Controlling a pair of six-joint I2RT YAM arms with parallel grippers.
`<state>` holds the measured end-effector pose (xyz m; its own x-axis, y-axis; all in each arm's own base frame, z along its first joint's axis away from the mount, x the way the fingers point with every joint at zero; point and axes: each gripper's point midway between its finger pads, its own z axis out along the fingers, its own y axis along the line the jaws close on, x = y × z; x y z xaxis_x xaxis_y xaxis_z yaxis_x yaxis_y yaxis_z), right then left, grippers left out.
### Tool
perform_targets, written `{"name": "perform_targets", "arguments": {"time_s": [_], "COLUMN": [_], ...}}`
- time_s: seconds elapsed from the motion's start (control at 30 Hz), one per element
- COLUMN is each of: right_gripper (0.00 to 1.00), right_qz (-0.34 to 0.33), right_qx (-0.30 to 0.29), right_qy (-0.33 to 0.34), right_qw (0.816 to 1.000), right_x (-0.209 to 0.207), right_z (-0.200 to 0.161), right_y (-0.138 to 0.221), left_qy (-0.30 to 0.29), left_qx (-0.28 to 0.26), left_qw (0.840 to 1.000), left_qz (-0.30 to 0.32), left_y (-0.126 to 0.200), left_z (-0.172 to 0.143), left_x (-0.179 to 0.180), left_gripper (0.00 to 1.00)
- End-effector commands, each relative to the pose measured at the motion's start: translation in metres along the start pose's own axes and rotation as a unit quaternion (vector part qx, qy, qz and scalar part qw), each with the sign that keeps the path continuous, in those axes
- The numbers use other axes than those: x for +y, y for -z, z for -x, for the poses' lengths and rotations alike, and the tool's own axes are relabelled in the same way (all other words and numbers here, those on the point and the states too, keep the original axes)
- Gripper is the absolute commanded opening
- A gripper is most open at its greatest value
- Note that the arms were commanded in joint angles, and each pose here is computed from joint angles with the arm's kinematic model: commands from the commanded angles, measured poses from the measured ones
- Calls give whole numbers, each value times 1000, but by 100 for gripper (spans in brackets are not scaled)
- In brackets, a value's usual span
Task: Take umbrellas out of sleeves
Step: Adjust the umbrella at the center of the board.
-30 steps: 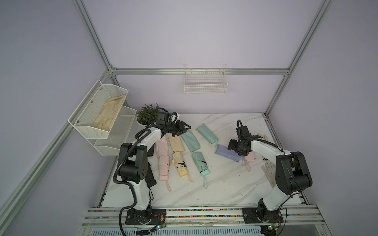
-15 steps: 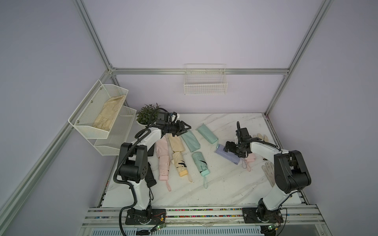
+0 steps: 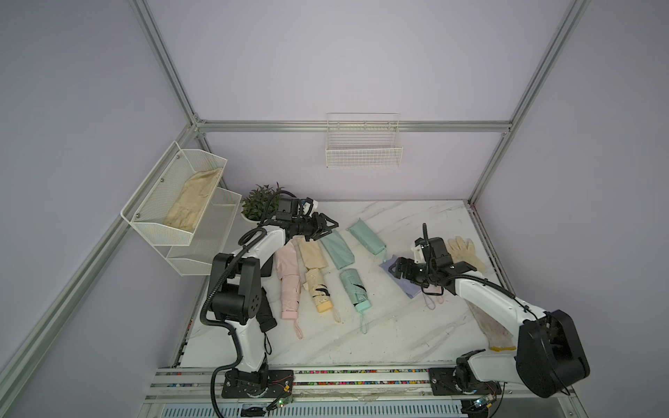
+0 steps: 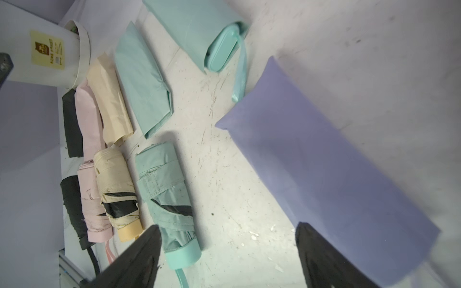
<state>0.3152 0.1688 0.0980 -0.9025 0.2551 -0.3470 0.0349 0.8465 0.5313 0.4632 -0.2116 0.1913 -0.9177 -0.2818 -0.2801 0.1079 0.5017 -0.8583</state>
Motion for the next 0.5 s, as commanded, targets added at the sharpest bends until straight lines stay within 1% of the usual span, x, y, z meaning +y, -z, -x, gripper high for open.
{"name": "perform_targets", "arguments": {"time_s": [0.0,0.13,0.27,0.4,0.47], "right_gripper": [87,86,86,87,87], "right_qz": [36,30,-26,-111,-130], "right_qx": [35,53,46,10,3], "right_qy": [4,3,18,35,49], "right_qw": [999,998,998,993,990], "right_x": [22,18,1,-19,-22], "right_z": [-10,-10,0,25,34], "right_y": [-23,-49,-58,-55,-55], "left_qy": [-29,-26,-25,-29,-26], "left_qx": [-22,-20,-19,-22,-20], "left_qw": [999,999,999,999,999], "left_qz": [-20,-19,-21,-22,-24], "left_y": [15,13,13,16,15], "left_z": [6,6,6,7,7], "left_x": [-26,-23,-24,-27,-28], "left_gripper": [49,49,49,49,49]}}
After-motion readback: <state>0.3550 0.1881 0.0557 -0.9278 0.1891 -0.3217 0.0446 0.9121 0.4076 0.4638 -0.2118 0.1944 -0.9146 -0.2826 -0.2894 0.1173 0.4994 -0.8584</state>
